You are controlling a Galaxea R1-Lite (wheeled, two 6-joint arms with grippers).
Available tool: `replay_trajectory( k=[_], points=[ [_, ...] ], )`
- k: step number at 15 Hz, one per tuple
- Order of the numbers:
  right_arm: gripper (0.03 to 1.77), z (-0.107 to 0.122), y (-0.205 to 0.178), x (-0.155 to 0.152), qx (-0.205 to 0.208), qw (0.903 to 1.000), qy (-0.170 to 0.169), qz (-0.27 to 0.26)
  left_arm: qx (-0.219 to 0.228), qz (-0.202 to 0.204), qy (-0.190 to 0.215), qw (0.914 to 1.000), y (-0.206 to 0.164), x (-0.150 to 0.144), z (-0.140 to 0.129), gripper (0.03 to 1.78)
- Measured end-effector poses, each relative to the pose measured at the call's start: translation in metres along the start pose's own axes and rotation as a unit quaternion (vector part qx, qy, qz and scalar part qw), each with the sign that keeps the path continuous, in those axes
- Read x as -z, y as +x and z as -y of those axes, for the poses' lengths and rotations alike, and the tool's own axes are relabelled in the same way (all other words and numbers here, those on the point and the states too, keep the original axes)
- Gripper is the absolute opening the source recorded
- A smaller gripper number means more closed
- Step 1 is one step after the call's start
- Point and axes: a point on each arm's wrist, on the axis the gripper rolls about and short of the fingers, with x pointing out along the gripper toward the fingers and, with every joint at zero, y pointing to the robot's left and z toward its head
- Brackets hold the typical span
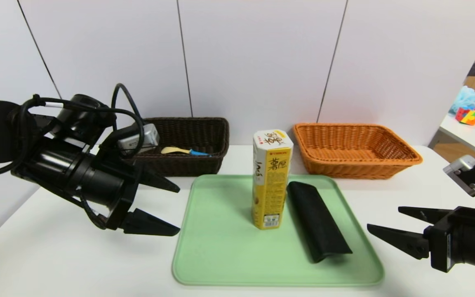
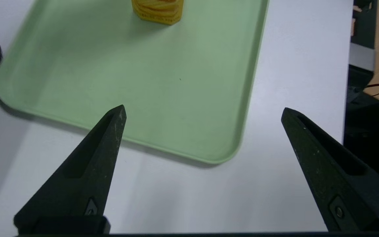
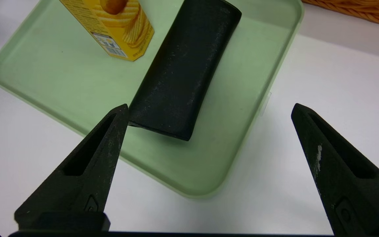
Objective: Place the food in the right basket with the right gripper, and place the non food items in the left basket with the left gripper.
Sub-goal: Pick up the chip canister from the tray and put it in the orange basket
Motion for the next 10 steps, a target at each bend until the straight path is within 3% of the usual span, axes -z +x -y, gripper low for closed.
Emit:
replay_trajectory(
  k=[2, 5, 10],
  points=[
    [1.70, -0.002, 0.002, -0.002, -0.005, 1.0000, -0.003, 0.000, 0.007, 0.028, 0.065, 0.9975, 0.007, 0.002, -0.005, 1.67],
    [1.70, -0.004, 0.005, -0.003, -0.015, 0.9999, -0.008, -0.004, 0.008, 0.047, 0.120, 0.9917, 0.016, 0.003, -0.014, 1.69],
    [1.70, -0.008, 0.011, -0.012, -0.026, 0.9995, -0.015, -0.001, 0.021, 0.041, 0.111, 0.9928, 0.026, 0.009, -0.015, 1.69]
  ],
)
